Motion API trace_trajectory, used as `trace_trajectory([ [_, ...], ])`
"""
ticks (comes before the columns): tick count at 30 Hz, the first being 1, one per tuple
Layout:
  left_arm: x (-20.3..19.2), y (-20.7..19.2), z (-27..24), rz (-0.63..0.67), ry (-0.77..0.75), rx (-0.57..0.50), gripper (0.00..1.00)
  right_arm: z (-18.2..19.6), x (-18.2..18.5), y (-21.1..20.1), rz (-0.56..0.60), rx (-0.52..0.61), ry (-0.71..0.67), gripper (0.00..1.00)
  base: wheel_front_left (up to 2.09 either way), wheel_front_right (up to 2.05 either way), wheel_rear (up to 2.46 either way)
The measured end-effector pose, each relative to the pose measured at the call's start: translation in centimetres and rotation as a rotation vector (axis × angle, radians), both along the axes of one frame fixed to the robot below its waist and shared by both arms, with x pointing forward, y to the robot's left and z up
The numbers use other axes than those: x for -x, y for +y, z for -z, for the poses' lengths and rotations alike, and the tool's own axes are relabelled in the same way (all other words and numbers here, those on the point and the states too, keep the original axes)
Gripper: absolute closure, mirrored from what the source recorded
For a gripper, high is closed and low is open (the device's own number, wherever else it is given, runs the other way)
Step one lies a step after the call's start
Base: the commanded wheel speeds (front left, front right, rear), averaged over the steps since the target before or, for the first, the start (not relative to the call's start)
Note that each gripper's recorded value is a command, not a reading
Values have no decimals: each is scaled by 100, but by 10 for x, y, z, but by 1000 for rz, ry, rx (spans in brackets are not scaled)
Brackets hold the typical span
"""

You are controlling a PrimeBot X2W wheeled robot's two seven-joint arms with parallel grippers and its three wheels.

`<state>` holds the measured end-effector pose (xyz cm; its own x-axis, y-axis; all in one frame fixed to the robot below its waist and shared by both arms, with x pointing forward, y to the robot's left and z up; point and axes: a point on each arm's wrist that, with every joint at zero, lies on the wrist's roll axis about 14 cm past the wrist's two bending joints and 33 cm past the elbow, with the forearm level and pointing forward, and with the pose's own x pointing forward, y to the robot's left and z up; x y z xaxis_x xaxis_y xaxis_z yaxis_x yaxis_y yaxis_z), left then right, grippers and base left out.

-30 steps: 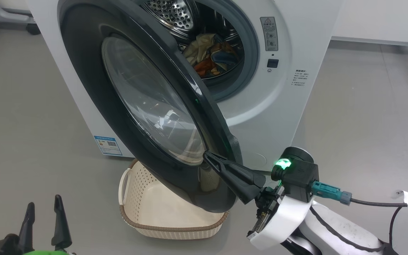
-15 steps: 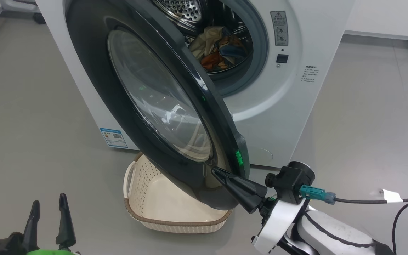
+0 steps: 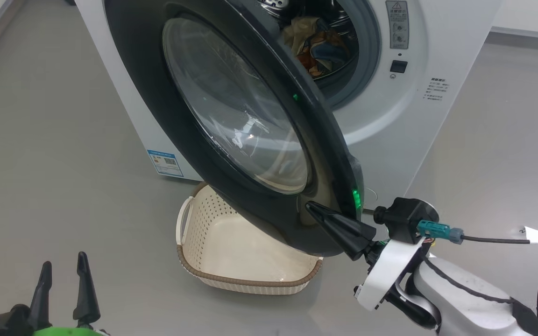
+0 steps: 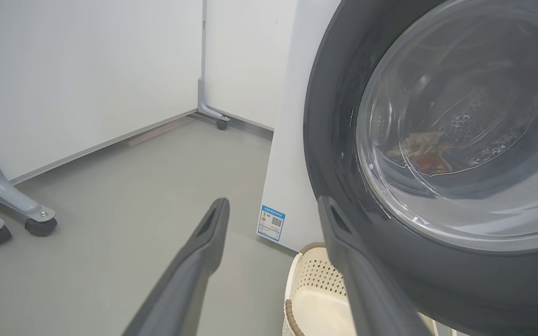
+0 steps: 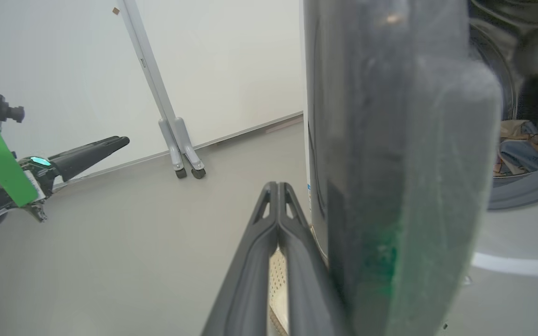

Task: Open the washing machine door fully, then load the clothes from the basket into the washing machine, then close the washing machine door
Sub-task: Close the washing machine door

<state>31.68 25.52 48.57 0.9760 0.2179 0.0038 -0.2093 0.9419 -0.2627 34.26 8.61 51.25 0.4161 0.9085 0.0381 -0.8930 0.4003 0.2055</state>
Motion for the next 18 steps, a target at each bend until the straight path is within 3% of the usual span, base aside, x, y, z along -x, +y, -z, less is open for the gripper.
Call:
trace_trajectory([
  [18, -9, 6, 8, -16, 33, -11, 0, -6, -87, -38, 200, -25, -15, 100, 0, 0, 0],
])
